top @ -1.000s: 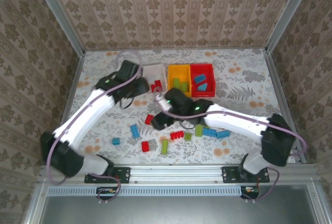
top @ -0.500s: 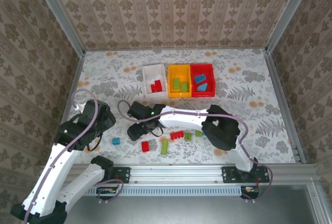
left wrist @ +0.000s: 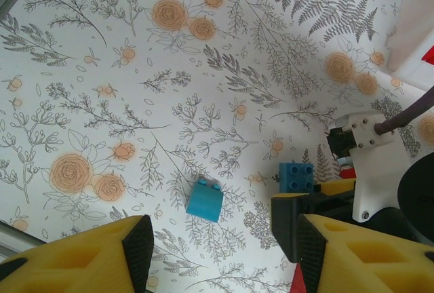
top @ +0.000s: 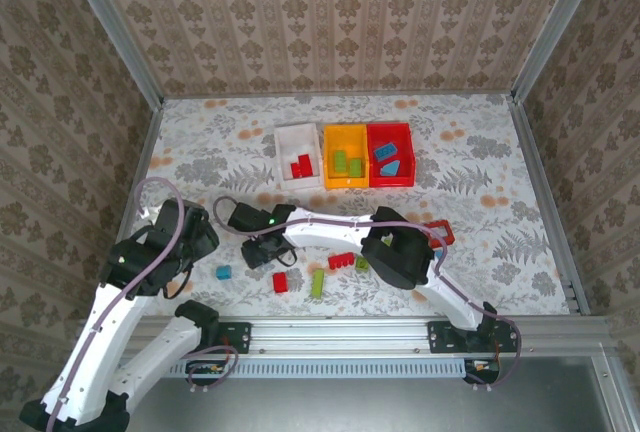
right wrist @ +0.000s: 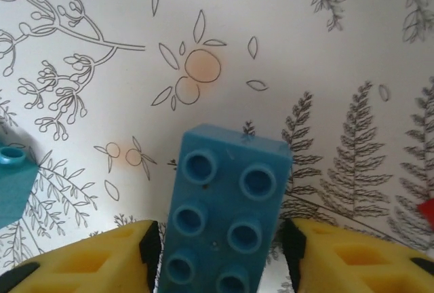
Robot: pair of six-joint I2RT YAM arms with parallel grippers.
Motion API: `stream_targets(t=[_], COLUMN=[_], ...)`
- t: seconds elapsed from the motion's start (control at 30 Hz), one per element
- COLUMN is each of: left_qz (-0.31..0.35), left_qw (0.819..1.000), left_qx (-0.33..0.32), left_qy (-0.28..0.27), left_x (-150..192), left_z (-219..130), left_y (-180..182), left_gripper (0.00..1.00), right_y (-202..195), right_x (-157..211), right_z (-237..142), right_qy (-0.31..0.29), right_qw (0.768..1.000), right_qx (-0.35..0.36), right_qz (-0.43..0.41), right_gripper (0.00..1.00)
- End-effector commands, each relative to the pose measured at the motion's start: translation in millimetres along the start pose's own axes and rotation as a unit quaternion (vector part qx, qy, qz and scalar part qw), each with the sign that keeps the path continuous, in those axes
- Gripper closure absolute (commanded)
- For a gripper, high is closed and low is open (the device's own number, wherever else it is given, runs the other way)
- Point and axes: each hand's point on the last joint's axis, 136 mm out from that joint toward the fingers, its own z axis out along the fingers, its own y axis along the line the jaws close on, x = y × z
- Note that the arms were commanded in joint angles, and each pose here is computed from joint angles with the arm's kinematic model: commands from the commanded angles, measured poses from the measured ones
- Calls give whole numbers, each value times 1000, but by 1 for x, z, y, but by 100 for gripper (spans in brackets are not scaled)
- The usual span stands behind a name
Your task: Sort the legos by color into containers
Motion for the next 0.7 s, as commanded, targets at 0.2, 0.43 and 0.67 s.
stream_targets(t=[0.2,0.43,0.67], left_qz=[24,61,145], left_qw=[999,984,960], left_qx=[46,166,239], left_qy=[-5,3,2], left_x=[-5,-19,-26], left_z=[-5,6,15], left_y=[-17,-95,-199], left_gripper=[40,41,40], right_y=[-13,-64,-195], right_x=[-13,-46,-49], right_z=[-26,-116,-181], right_qy=[-42,-133,-159], right_qw=[998,990,975], right_qx=[36,49,103], right_qz=[-23,11,112], right_gripper=[71,73,73])
